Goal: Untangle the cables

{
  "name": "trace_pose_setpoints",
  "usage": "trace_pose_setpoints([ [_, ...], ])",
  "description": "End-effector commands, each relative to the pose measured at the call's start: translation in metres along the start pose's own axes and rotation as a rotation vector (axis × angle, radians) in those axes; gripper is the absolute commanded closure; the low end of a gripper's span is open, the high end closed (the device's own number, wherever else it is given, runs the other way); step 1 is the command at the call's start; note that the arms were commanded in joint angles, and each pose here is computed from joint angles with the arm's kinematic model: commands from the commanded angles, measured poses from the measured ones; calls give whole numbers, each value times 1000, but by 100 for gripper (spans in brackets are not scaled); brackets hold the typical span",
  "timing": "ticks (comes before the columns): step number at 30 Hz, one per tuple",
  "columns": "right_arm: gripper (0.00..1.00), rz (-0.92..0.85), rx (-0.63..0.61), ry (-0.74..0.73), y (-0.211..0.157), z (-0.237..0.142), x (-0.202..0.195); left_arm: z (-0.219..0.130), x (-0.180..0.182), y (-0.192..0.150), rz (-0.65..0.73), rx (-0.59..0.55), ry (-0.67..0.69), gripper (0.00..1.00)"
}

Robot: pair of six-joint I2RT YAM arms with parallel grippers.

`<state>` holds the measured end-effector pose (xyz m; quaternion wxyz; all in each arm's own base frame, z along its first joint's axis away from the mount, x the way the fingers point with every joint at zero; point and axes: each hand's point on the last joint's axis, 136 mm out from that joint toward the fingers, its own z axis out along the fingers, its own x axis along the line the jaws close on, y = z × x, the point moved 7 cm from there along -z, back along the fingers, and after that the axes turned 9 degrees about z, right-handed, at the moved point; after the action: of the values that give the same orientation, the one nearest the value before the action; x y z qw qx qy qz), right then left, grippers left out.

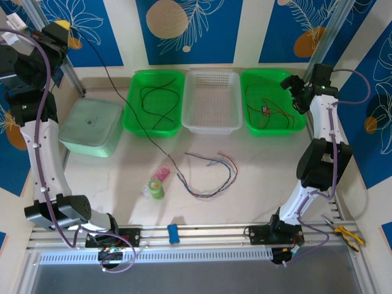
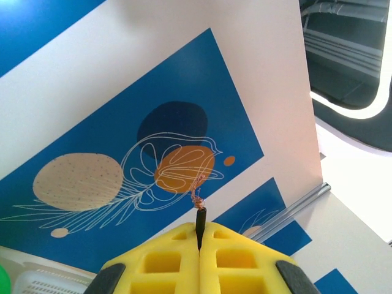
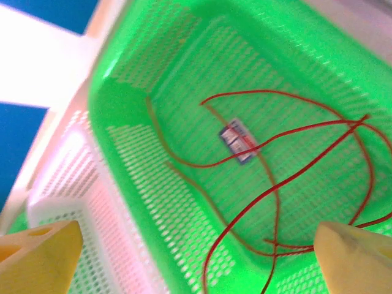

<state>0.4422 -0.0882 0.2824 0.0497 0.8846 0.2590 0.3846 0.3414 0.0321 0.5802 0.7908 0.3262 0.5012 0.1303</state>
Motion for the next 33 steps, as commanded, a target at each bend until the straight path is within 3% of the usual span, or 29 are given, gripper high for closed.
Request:
trace_pose_setpoints([
  [1, 3, -12, 170, 58, -33, 1, -1, 9, -21, 10, 5, -46, -108, 100],
  [5, 4, 11, 336, 176, -65, 0, 3, 30, -16, 17, -70, -83, -182, 100],
  [11, 7, 82, 586, 420, -85, 20, 6, 53, -39, 29, -61, -96, -254, 100],
  [26, 8, 151, 540, 295, -62, 110, -18, 87, -59, 37, -6, -253, -337, 100],
  [33, 8, 129, 517, 266, -45, 112, -6, 111, -48, 13, -20, -180, -338, 100],
])
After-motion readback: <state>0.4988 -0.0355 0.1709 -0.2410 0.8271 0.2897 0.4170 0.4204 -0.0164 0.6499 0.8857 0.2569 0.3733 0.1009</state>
